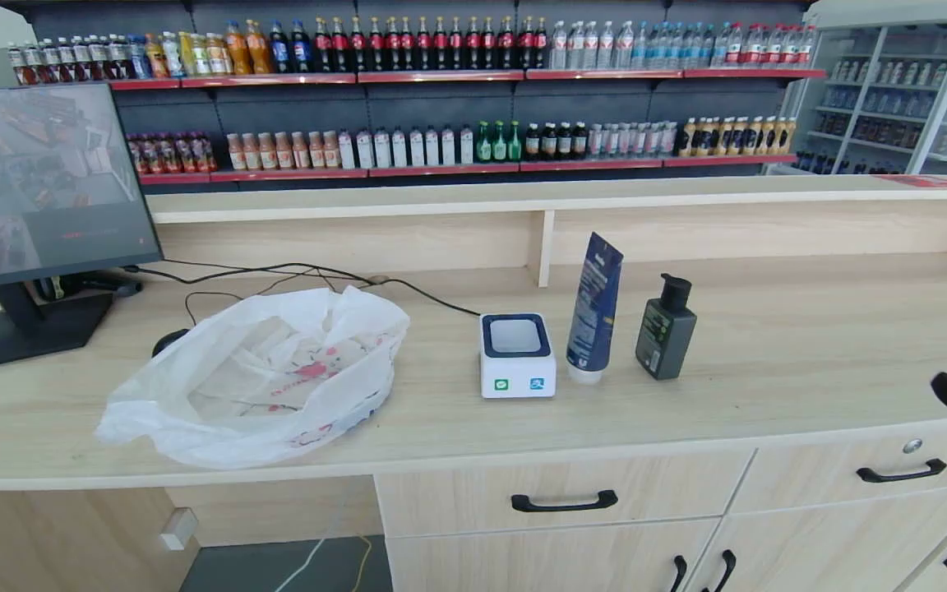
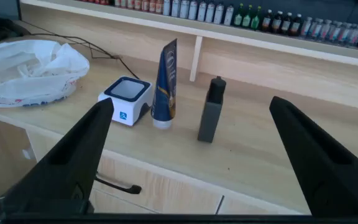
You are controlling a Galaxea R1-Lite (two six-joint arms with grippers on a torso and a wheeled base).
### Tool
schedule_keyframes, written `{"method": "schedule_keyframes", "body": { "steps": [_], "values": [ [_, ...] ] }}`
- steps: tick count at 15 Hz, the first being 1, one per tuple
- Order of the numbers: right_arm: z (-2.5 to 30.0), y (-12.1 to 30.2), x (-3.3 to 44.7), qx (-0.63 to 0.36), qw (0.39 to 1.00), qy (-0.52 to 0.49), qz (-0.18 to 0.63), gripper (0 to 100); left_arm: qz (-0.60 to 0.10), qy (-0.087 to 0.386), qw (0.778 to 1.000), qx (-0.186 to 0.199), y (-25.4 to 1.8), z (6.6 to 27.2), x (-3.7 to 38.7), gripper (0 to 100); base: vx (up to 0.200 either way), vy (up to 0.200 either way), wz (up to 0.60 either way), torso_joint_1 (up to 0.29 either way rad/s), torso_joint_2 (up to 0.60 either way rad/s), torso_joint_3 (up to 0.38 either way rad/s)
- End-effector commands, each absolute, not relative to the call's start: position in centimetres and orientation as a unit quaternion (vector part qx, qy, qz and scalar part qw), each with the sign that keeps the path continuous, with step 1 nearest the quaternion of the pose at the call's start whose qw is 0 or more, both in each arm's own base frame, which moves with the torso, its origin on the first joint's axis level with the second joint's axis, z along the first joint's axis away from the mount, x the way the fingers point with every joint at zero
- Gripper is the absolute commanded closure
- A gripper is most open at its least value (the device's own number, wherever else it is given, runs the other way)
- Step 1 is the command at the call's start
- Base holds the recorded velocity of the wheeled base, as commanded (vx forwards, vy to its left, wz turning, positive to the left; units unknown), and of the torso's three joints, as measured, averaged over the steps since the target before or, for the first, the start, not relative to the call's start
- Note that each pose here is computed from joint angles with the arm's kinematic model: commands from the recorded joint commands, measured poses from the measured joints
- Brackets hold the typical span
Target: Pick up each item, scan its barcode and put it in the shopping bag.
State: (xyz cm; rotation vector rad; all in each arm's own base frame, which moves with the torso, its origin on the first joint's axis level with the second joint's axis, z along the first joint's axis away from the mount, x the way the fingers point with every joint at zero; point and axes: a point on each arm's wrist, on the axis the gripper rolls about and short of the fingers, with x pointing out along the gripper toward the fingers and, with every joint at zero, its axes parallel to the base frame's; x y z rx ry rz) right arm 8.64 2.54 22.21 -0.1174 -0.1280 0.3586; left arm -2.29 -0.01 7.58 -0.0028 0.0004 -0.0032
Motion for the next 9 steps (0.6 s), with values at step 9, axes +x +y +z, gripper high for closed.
{"method": "schedule_keyframes", "body": {
  "steps": [9],
  "values": [
    [18.6,11.0,26.0,-0.024,0.981,-0.093,0.168,0,-0.002,0.0,1.0,-0.002,0.0,7.6,-2.3,0,0.0,0.0,0.0,0.0,0.0,0.0]
  ]
}}
